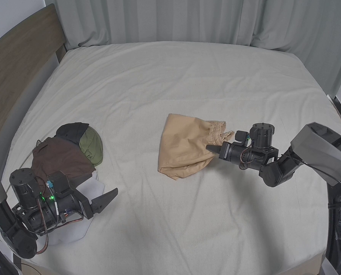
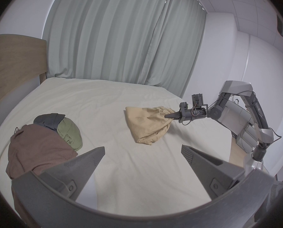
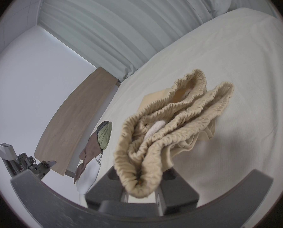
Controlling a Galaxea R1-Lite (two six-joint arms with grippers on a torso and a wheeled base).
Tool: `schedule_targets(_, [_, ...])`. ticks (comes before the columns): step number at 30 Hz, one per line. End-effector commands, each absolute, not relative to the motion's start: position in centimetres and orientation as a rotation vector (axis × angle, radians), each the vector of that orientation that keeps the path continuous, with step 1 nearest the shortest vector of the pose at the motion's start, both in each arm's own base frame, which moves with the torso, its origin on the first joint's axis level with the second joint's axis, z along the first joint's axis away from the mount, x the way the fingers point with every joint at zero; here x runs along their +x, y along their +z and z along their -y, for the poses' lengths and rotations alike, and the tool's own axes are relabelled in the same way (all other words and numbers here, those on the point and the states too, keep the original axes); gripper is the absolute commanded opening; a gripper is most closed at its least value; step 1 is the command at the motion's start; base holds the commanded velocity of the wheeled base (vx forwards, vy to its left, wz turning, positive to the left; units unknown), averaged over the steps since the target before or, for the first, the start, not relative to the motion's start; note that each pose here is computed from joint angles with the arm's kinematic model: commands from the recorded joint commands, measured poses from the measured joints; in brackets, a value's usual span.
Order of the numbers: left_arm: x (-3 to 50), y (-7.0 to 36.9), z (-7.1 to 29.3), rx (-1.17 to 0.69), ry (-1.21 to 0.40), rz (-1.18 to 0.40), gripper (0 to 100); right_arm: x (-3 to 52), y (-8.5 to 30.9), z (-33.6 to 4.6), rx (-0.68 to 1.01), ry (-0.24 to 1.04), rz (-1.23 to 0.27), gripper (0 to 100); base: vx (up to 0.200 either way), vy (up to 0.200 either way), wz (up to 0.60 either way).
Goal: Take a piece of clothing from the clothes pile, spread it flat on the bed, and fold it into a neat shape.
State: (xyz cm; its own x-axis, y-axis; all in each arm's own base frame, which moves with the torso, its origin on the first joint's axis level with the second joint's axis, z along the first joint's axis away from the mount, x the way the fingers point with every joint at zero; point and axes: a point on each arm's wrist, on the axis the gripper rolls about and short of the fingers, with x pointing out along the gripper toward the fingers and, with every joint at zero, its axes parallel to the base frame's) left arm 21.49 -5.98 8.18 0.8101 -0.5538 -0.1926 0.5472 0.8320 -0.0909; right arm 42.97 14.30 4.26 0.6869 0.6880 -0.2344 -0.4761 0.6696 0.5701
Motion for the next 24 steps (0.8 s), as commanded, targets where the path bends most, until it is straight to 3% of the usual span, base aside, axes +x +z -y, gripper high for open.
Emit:
schedule_targets(1, [21.5,8.3,6.1,-0.031,-0.591,-0.211,100,42.9,3.1,-14.3,0.496,0.673,-0.483,0,0.0,0.0,0.0])
schedule_targets(9, [21.5,8.3,6.3,-0.03,-0.6,-0.207,100,43.1,2.6,-14.3,0.476,0.655,-0.463,0,0.0,0.0,0.0])
schedule_targets(10, [21.5,8.3,6.3,-0.03,-0.6,-0.207,100,43.1,2.6,-14.3,0.476,0.655,-0.463,100,0.0,0.0,0.0])
schedule_targets(24, [21.6,8.4,6.5,-0.029,-0.61,-0.199,100,38.6,6.7,-11.0,0.424,0.598,-0.488,100,0.0,0.0,0.0])
